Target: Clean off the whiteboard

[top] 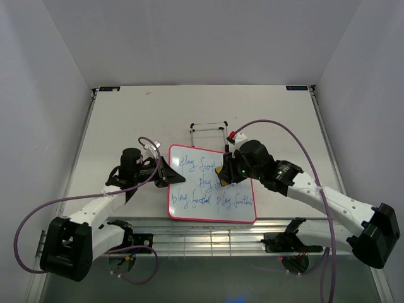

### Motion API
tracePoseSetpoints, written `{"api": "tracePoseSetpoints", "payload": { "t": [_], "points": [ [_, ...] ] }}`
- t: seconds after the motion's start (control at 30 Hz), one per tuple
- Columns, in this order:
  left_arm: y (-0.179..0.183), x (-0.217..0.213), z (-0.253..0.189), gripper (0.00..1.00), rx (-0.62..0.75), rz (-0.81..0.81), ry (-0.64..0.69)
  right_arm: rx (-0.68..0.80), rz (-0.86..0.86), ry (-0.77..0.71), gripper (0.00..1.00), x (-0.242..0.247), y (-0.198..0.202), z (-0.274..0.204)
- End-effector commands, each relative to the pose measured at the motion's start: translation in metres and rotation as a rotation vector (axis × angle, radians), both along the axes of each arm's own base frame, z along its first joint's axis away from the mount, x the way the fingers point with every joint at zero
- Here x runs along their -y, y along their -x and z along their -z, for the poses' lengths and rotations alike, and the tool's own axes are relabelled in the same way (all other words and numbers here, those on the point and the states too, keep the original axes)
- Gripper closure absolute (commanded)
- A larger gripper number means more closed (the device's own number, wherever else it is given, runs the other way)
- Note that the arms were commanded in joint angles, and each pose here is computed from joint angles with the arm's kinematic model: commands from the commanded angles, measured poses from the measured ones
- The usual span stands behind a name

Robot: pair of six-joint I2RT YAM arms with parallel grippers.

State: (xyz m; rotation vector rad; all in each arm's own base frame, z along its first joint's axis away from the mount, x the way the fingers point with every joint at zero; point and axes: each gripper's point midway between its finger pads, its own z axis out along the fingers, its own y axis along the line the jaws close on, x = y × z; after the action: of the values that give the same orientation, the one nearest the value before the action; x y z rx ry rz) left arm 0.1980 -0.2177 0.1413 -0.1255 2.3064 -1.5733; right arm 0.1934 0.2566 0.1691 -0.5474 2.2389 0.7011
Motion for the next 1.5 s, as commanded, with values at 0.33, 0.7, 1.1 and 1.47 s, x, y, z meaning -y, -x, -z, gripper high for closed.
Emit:
{"api": "tracePoseSetpoints", "payload": {
  "t": [0.33,0.7,1.1,1.47],
  "points": [
    [0.003,0.004,-0.001,1.00,0.046,0.051,0.030,-0.011,-0.364,-0.110,0.70,-0.118,-0.021,-0.025],
    [0.005,0.005,-0.007,1.00,0.081,0.077,0.040,-0.066,-0.423,-0.025,0.70,-0.149,-0.026,0.017],
    [0.008,0.006,-0.012,1.00,0.096,0.103,0.051,-0.113,-0.283,0.131,0.69,-0.096,-0.053,0.069],
    [0.008,0.007,-0.010,1.00,0.087,0.109,0.050,-0.130,-0.370,0.052,0.68,-0.130,-0.042,0.044]
  ]
}}
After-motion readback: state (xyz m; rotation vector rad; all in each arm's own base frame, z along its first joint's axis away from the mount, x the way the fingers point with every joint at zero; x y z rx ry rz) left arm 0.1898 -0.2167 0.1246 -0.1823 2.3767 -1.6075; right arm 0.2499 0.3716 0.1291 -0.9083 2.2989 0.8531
